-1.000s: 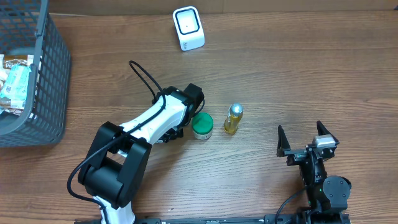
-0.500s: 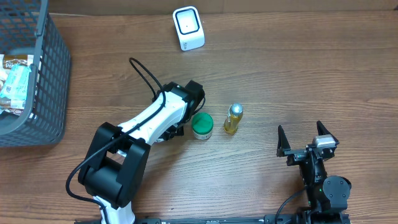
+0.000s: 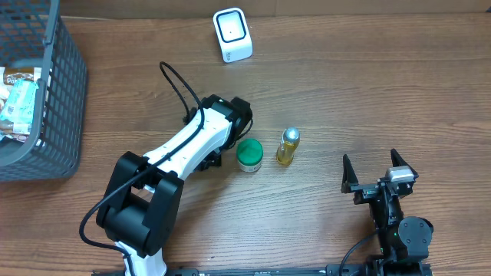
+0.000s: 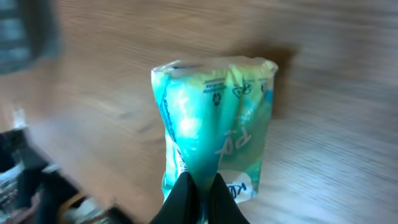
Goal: Scan the item barcode
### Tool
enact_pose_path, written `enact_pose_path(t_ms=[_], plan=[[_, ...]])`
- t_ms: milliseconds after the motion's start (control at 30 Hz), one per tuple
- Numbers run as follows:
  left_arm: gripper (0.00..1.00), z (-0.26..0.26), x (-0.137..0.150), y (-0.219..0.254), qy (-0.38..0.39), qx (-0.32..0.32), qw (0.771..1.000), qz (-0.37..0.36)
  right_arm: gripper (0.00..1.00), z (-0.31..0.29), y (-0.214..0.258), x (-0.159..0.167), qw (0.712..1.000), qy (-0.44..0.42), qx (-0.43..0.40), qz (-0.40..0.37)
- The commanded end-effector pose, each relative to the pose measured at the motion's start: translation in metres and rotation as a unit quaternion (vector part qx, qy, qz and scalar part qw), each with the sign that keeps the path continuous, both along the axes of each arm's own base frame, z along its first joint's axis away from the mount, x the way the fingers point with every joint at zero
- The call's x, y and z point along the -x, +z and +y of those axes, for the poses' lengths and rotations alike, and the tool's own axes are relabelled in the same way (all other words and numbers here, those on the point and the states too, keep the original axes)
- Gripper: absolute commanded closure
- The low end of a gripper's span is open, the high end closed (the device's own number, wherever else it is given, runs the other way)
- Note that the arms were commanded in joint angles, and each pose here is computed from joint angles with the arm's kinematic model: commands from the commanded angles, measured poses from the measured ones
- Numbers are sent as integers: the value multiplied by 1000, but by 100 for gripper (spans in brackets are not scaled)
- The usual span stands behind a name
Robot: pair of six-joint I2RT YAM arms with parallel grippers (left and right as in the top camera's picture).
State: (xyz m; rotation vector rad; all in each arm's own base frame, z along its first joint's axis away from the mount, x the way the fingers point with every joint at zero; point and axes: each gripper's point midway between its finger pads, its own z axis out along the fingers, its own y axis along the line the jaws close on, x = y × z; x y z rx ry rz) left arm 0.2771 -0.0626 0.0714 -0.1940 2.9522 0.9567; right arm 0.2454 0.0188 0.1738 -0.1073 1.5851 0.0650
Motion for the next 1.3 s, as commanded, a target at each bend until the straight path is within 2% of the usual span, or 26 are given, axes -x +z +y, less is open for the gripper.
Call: enact_pose_path(t_ms=[0,400,633,967,1000,1067,1200,1267], plan=[[96,12,-10,12,26,-44,997,-57,0,-2,-3,0,1000,-5,0,0],[96,13,-14,-9,34,-41,995,-89,0,-2,-3,0,1000,-5,0,0],[96,20,-11,-11,-9,-60,997,-53,0,-2,-3,0,1000,-5,0,0],[95,40,-6,-44,14,-81,996,-19,0,-2,-3,0,1000,-5,0,0],[94,42,-6,-45,15,-83,996,-16,0,-2,-3,0,1000,-5,0,0],[85,43,-6,-46,19,-82,996,-14,0,-2,-3,0,1000,-5,0,0],[75,38,-10,-43,22,-72,997,-17,0,-2,-3,0,1000,-5,0,0],[75,34,-12,-39,24,-66,997,-17,0,-2,-3,0,1000,-5,0,0]])
